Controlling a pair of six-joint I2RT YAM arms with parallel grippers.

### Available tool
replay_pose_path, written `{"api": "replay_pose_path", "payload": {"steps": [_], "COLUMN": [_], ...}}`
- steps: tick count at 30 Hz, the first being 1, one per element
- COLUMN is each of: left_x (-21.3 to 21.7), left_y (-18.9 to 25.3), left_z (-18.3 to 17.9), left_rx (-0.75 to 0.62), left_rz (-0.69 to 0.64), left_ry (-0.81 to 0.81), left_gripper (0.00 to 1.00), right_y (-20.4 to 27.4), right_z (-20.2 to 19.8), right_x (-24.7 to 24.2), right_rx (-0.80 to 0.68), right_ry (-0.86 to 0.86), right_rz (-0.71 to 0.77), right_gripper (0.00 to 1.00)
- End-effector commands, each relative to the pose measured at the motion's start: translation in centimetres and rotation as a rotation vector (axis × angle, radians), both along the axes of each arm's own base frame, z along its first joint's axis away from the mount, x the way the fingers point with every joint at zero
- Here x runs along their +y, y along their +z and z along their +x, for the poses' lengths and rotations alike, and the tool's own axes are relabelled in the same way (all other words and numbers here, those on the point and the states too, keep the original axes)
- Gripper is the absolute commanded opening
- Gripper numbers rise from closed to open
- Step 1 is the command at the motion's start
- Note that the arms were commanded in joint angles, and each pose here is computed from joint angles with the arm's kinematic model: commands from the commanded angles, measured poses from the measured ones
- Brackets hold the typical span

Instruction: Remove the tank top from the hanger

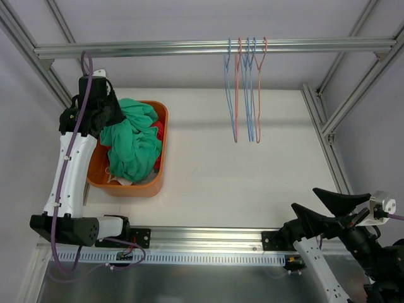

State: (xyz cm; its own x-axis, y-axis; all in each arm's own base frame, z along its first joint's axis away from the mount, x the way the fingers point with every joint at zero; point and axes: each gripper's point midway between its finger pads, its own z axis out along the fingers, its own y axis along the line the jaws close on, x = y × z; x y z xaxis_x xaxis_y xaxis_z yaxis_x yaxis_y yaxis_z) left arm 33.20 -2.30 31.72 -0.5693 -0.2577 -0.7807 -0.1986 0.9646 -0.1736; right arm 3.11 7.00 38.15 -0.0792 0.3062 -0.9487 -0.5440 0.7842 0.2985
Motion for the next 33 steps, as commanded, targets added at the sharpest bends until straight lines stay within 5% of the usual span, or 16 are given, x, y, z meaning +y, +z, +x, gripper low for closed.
{"api": "replay_pose_path", "payload": {"steps": [1,10,18,22,27,29,30,33], "left_x": [0.3,0.9,-0.9,-0.3,2.5,2.8,2.9,2.7], "left_y": [1.5,-14.5,-23.7,-24.3,-19.8,-16.7,-15.6,-10.8], "left_z": [-0.3,-1.2,-0.4,-1.0,-1.4,-1.1,-1.4,-1.2], "left_rx": [-0.087,0.365,0.682,0.717,0.586,0.493,0.473,0.342], "left_rz": [-0.071,-0.199,-0.271,-0.197,-0.078,-0.071,-0.070,-0.086], "left_ry": [0.005,0.106,0.076,0.097,0.200,0.206,0.209,0.188], "left_gripper": [0.00,0.00,0.00,0.00,0.00,0.17,0.45,0.77], "right_y": [0.9,0.4,-1.2,-2.3,-1.9,-1.8,-1.7,-1.8], "right_z": [-0.5,0.2,1.2,1.7,0.9,0.8,0.7,0.7], "right_x": [0.2,1.3,2.5,3.1,3.1,3.0,3.0,3.0], "right_rx": [-0.046,-0.029,0.025,0.055,0.033,0.029,0.033,0.035], "right_ry": [0.017,0.061,0.105,0.130,0.147,0.149,0.151,0.150], "right_rz": [0.026,0.060,0.093,0.105,0.096,0.084,0.078,0.060], "right_gripper": [0.99,0.99,1.00,1.00,1.00,1.00,0.99,1.00]}}
